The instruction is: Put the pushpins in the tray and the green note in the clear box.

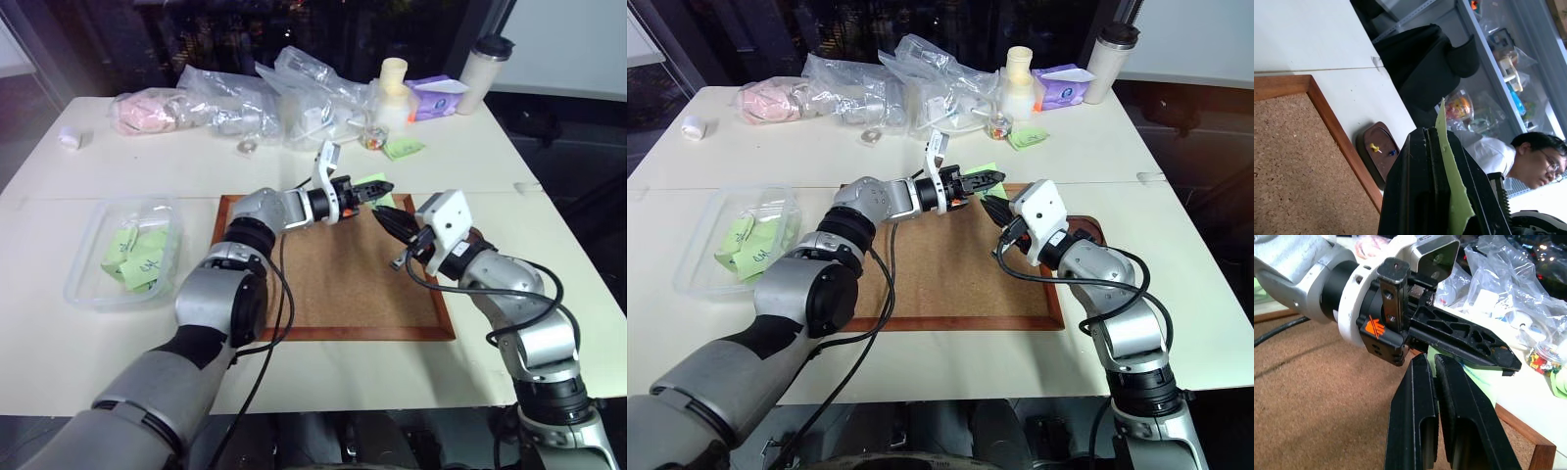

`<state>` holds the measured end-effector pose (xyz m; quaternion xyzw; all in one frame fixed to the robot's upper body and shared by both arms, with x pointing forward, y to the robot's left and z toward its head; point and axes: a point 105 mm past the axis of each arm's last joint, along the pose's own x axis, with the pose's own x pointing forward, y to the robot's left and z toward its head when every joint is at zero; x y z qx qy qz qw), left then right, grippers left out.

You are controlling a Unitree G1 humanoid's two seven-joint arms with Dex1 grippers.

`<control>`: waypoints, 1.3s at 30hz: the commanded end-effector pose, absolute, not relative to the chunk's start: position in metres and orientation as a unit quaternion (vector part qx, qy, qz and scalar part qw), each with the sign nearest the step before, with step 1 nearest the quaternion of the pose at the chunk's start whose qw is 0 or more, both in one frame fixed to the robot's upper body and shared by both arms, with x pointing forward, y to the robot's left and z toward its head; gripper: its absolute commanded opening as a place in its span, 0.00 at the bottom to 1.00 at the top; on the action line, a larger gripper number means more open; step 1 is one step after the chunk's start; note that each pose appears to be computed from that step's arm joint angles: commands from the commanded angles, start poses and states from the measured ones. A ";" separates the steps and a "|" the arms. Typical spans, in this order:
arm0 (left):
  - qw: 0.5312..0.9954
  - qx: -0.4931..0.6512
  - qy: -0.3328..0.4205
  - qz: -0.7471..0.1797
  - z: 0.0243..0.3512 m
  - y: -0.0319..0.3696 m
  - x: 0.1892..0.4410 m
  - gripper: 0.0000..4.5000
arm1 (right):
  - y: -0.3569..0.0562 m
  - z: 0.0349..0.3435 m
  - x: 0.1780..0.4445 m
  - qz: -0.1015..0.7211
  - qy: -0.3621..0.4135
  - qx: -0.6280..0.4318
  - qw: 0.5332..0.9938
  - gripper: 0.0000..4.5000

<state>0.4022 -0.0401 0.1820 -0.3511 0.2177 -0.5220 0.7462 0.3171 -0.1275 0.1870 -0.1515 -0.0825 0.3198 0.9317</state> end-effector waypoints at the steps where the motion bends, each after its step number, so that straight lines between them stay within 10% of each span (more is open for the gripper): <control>1: 0.762 -0.358 0.194 -0.504 0.186 -0.034 0.410 0.01 | -0.127 0.211 0.310 0.311 -0.132 -0.126 0.933 0.00; 24: 0.773 -0.362 0.189 -0.485 0.188 -0.030 0.416 0.01 | -0.137 0.221 0.306 0.273 -0.143 -0.014 0.951 0.00; 39: 0.772 0.061 -0.055 -0.631 0.236 -0.019 0.362 0.01 | -0.259 0.135 0.329 0.037 0.021 0.023 0.999 0.00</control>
